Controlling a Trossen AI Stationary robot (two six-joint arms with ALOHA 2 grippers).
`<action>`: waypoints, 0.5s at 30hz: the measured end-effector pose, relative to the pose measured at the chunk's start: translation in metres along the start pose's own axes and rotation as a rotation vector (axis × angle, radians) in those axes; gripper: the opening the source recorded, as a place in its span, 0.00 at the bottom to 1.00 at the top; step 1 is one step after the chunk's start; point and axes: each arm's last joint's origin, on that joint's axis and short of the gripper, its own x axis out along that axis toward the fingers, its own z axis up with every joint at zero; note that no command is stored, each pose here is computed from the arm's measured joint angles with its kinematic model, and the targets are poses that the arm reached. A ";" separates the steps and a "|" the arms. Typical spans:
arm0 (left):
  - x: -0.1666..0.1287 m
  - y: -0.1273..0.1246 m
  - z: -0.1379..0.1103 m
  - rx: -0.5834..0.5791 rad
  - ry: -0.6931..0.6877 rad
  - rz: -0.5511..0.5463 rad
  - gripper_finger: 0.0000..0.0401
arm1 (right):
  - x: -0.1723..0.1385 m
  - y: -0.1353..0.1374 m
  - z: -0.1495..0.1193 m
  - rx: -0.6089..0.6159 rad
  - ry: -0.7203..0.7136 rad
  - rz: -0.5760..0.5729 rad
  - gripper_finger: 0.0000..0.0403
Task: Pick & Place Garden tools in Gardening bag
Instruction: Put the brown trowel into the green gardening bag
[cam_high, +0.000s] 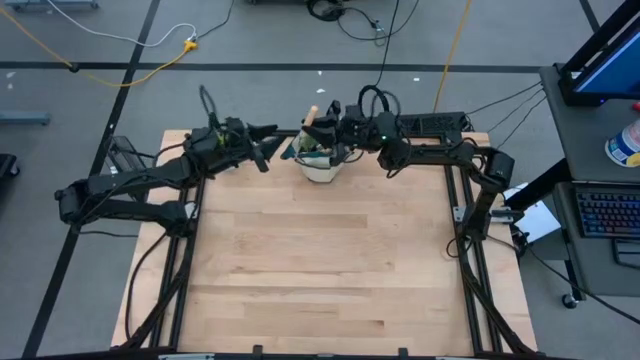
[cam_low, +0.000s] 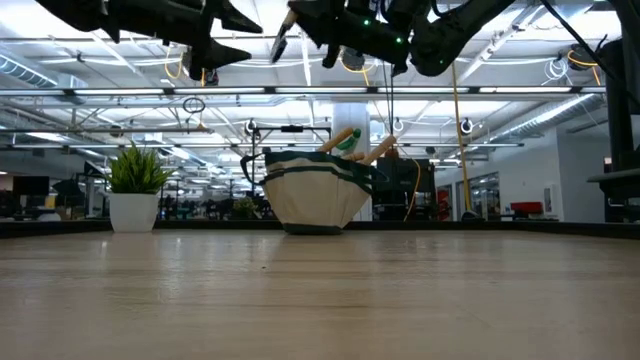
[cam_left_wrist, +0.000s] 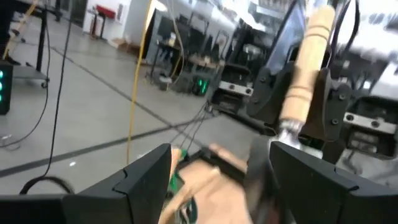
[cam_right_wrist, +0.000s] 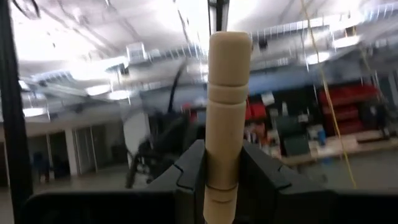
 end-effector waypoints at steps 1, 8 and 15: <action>0.004 -0.001 -0.002 0.015 0.022 -0.001 0.70 | 0.000 -0.001 -0.003 -0.002 0.028 -0.009 0.15; 0.029 -0.019 -0.010 0.169 0.104 -0.062 0.70 | -0.002 -0.007 -0.017 -0.020 0.160 -0.087 0.15; 0.037 -0.024 -0.010 0.202 0.128 -0.078 0.70 | -0.003 -0.009 -0.022 -0.038 0.204 -0.116 0.15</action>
